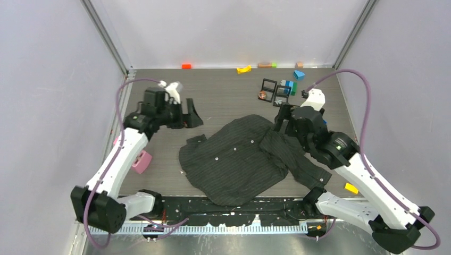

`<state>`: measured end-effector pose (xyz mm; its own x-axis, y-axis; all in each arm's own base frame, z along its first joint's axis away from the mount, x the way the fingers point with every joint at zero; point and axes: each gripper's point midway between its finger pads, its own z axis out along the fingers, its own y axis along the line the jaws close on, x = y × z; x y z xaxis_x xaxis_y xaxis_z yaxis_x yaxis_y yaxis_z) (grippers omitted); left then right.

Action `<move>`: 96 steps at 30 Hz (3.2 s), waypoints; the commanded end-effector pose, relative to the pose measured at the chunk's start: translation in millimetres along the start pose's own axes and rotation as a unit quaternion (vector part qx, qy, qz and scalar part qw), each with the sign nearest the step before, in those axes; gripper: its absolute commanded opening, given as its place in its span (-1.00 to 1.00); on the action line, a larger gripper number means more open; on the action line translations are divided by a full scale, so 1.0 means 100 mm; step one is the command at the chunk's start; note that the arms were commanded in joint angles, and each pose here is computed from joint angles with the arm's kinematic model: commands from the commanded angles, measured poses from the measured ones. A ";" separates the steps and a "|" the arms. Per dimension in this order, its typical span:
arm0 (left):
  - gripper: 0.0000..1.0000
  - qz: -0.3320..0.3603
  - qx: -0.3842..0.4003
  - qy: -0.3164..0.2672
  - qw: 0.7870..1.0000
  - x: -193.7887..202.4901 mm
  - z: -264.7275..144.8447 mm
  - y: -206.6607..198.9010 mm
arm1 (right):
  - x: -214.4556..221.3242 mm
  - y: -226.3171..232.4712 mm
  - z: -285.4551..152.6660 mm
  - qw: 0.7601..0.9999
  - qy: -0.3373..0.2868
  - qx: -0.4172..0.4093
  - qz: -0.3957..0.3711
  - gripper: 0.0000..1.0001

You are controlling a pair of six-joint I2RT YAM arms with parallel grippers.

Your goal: Pin the brooch onto the clothing

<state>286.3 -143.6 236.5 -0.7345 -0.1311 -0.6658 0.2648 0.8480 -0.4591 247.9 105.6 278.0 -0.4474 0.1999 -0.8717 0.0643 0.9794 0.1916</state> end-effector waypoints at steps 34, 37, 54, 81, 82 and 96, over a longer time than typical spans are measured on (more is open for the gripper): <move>-0.53 0.121 -0.043 0.153 0.980 1.01 1.80 -0.28 | 1.15 0.11 1.43 0.971 0.231 -0.043 0.041 0.49; -0.79 0.124 -0.044 0.131 0.983 0.91 1.69 -0.31 | 1.13 0.04 1.48 0.973 0.226 -0.021 0.030 0.40; -1.00 0.070 -0.083 0.031 0.994 0.22 0.80 -0.06 | 0.40 0.42 1.32 0.978 0.185 -0.087 0.037 -0.99; 0.76 -0.003 -0.208 -0.120 0.971 0.08 -1.46 0.48 | -0.09 -0.93 0.52 0.978 0.038 0.204 0.017 0.46; 0.84 0.000 -0.206 -0.125 0.970 0.03 -1.46 0.47 | -0.08 -0.85 0.55 0.982 0.045 0.182 0.016 0.54; 0.81 -0.047 -0.019 -0.032 0.998 -0.32 0.14 0.13 | 0.95 0.35 1.36 0.964 0.231 -0.105 0.079 0.74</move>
<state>290.2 -96.8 249.7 -0.7132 -0.2414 -0.6581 0.0844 0.9024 -0.4225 319.1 111.5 156.4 -0.7569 0.2162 -0.6167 0.1030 0.9714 0.2140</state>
